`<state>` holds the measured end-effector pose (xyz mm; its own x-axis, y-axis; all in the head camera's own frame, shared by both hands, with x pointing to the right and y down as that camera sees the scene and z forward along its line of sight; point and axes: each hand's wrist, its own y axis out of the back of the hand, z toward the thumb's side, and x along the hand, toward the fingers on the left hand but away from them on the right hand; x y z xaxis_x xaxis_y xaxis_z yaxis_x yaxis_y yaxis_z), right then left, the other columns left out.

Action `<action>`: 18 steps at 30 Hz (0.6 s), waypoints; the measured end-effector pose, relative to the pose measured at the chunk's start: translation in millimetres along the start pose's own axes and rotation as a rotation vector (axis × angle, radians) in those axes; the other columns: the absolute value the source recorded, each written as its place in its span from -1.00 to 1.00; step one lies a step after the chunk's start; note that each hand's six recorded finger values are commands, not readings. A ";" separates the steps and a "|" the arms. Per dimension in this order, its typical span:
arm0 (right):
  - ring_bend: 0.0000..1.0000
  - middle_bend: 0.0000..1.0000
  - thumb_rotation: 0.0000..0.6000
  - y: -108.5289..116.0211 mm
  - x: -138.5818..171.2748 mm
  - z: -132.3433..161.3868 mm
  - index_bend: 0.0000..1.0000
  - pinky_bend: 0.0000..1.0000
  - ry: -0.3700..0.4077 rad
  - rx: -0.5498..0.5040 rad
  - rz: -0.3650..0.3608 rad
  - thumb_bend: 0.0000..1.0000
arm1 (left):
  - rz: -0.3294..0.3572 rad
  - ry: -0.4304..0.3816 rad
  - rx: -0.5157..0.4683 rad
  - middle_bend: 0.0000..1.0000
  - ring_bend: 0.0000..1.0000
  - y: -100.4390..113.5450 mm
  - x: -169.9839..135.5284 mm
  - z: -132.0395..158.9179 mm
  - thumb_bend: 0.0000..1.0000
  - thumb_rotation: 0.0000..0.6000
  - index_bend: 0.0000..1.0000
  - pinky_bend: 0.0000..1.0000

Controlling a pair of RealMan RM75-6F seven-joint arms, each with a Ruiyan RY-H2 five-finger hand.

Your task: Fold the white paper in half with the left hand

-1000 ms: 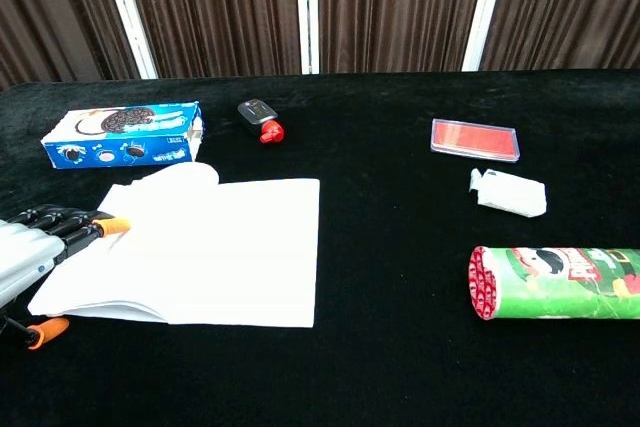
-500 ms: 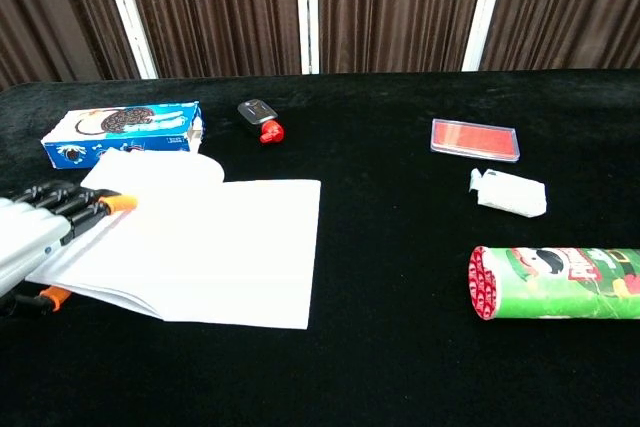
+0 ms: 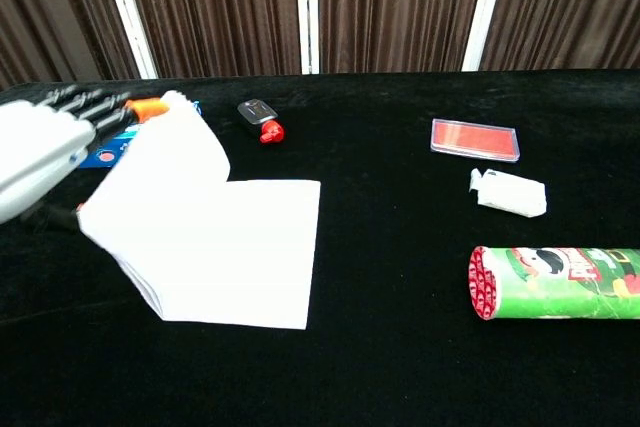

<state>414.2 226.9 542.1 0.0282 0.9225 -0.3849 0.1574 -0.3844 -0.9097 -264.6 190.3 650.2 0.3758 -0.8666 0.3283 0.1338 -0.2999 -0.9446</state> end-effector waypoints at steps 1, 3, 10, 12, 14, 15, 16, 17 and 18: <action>-1.00 -1.00 1.00 0.5 0.1 -0.4 -0.95 -1.00 -0.002 -0.002 0.000 -0.73 | 0.004 0.001 0.003 -1.00 -1.00 1.5 3.6 0.7 -0.13 1.00 -1.00 -1.00; -1.00 -1.00 1.00 1.1 0.0 -0.8 -0.95 -1.00 -0.004 -0.008 0.000 -0.73 | 0.006 0.005 0.010 -1.00 -1.00 3.0 10.7 2.4 -0.17 1.00 -1.00 -1.00; -1.00 -1.00 1.00 2.3 0.1 0.4 -0.95 -1.00 0.001 -0.012 0.000 -0.73 | -0.004 0.015 -0.011 -1.00 -1.00 -0.1 26.1 11.3 -0.18 1.00 -1.00 -1.00; -1.00 -1.00 1.00 2.8 0.0 -0.3 -0.95 -1.00 -0.001 -0.011 -0.001 -0.73 | -0.005 0.011 -0.010 -1.00 -1.00 -1.0 26.7 13.7 -0.18 1.00 -1.00 -1.00; -1.00 -1.00 1.00 2.5 0.0 -1.3 -0.95 -1.00 -0.005 -0.012 0.002 -0.73 | -0.006 0.007 -0.001 -1.00 -1.00 -2.0 25.3 14.4 -0.18 1.00 -1.00 -1.00; -1.00 -1.00 1.00 2.5 -0.1 -1.6 -0.95 -1.00 -0.007 -0.013 0.003 -0.73 | -0.008 0.006 0.003 -1.00 -1.00 -2.5 24.5 14.2 -0.18 1.00 -1.00 -1.00; -1.00 -1.00 1.00 2.8 -0.1 -1.8 -0.95 -1.00 -0.007 -0.013 0.003 -0.73 | -0.010 0.007 0.006 -1.00 -1.00 -3.0 23.4 13.4 -0.18 1.00 -1.00 -1.00; -1.00 -1.00 1.00 3.2 -0.2 -1.7 -0.95 -1.00 -0.007 -0.013 0.002 -0.73 | -0.015 0.009 0.011 -1.00 -1.00 -3.4 21.5 11.6 -0.19 1.00 -1.00 -1.00; -1.00 -1.00 1.00 3.7 -0.1 -1.7 -0.95 -1.00 -0.007 -0.013 0.001 -0.73 | -0.018 0.012 0.015 -1.00 -1.00 -3.6 19.9 9.9 -0.21 1.00 -1.00 -1.00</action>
<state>416.5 225.4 539.1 0.0219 0.9220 -0.3866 0.1707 -0.3844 -0.9072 -248.5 178.2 660.1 0.3624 -0.8656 0.3454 0.1541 -0.3099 -0.9382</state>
